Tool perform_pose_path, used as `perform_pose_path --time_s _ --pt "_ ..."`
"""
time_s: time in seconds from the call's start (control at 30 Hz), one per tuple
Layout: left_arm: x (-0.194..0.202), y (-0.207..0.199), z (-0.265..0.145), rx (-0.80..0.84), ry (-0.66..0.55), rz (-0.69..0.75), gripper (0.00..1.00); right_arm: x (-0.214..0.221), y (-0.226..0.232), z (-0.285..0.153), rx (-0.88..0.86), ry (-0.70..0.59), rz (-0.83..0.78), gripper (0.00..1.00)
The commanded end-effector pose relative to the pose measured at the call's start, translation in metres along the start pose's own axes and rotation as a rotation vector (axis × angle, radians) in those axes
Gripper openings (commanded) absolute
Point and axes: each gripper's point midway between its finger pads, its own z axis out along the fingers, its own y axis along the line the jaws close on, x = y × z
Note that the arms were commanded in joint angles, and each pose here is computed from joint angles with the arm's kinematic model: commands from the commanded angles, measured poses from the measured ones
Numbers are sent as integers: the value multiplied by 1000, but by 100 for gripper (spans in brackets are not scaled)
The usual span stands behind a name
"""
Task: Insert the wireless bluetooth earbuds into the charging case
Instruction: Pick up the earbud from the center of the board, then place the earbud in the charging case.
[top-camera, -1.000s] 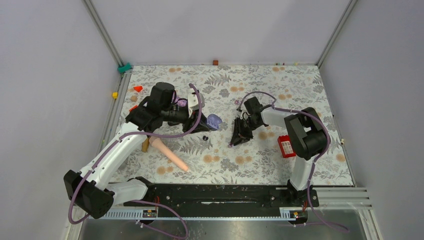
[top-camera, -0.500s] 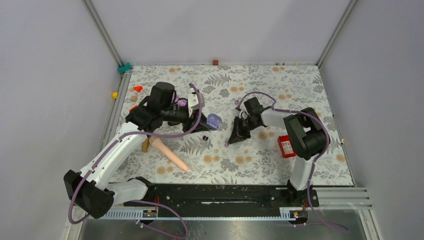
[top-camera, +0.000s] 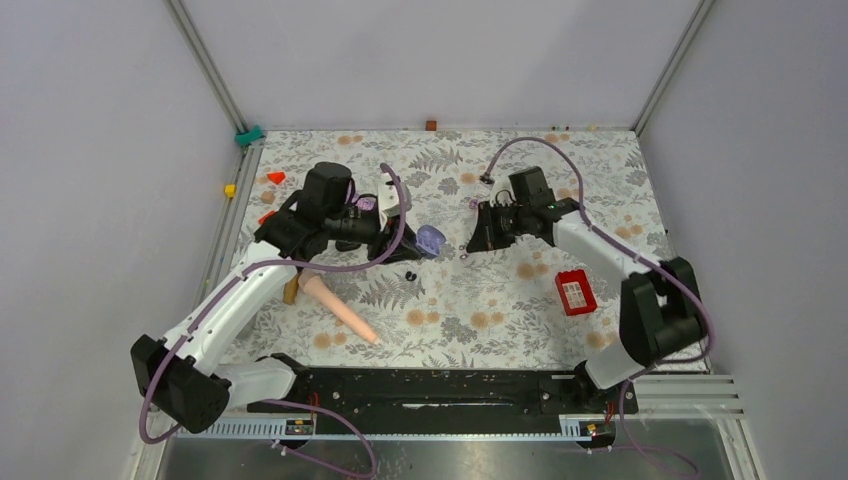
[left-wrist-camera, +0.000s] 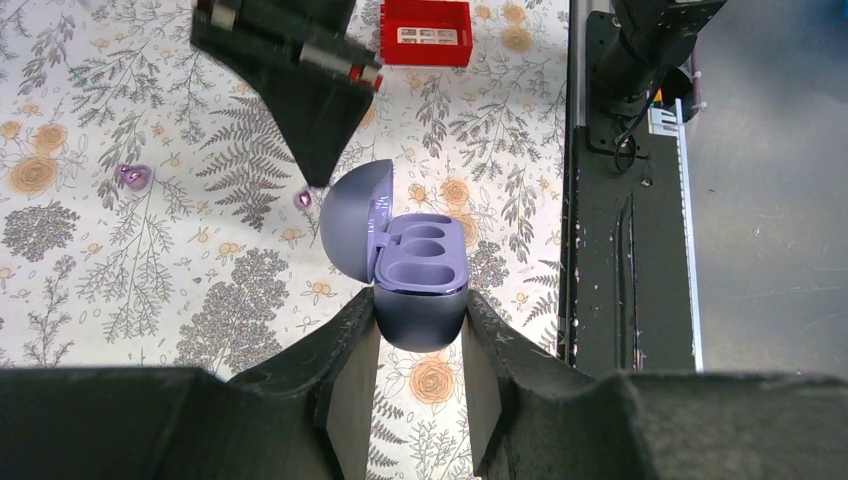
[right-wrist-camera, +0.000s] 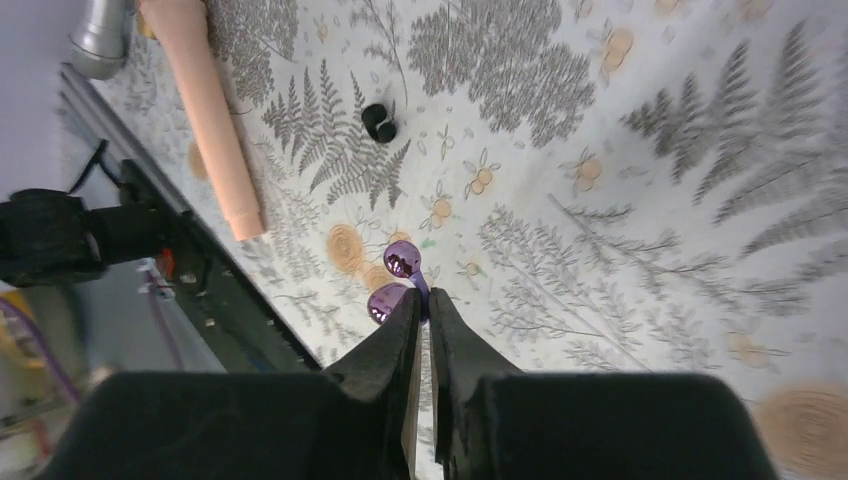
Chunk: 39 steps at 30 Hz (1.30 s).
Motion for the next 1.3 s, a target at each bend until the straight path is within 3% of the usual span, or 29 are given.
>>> perform_pose_path --time_s 0.0,0.27,0.47,0.77,1.27 --pt "-15 4 6 18 -55 18 3 -35 9 -51 119 -158 -323 11" --pt "-8 6 18 64 -54 -51 3 -69 36 -128 254 -406 -665 11" --pt "-1 8 29 82 -35 -86 3 -80 69 -160 254 -497 -818 11" --pt "5 12 40 87 -20 -120 2 -64 118 -144 199 -442 -1004 12" --pt "2 10 40 98 -26 -117 2 -23 150 -123 -20 -366 -1009 12"
